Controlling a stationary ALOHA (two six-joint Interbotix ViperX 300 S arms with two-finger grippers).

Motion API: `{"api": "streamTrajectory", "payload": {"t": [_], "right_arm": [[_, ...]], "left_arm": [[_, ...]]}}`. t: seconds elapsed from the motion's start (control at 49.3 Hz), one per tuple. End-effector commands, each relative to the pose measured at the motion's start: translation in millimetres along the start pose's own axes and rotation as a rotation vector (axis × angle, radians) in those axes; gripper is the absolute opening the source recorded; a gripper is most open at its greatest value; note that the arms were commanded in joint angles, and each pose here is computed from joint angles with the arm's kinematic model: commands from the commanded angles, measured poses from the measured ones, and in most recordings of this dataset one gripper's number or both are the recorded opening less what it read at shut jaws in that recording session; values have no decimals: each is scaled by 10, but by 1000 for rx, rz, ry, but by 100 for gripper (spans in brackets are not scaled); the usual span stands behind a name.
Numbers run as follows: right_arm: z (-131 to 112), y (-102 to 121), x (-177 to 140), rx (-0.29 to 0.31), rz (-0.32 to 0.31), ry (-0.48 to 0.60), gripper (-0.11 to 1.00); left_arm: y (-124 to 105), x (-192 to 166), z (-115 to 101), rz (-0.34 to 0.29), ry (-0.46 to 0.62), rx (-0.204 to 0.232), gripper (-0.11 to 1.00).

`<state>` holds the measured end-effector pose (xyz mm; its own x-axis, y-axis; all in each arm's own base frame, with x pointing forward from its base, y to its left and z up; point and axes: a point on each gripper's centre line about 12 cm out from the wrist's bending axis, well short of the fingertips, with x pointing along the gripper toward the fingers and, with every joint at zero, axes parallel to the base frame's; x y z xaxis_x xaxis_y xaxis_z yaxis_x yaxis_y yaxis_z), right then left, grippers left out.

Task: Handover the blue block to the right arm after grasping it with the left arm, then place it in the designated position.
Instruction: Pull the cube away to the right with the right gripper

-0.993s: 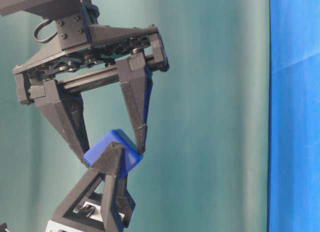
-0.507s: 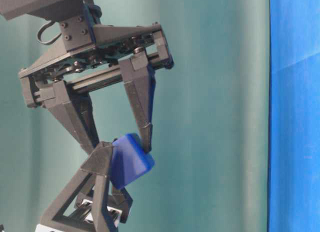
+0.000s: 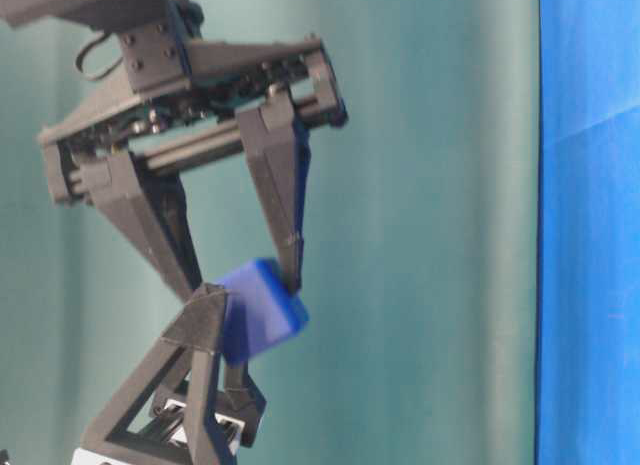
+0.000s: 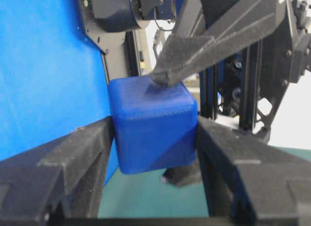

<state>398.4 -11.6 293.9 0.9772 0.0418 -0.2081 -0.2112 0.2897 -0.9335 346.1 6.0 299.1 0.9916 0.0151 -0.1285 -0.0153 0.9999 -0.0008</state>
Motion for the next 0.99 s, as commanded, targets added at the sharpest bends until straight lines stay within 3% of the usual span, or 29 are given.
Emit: {"api": "streamTrajectory", "payload": {"t": [0.0,0.547,0.973], "right_arm": [[59,-136,-148,7,-43,-13,46],[98,-94,-962,10,-81,10,46],[92,-60,-1012,43,-53,37,45]], "left_arm": [[11,-24,111,3,-34,-2,93],[6,-25,105,2,-32,0,93],[6,-27,114,2,-34,-2,93]]}}
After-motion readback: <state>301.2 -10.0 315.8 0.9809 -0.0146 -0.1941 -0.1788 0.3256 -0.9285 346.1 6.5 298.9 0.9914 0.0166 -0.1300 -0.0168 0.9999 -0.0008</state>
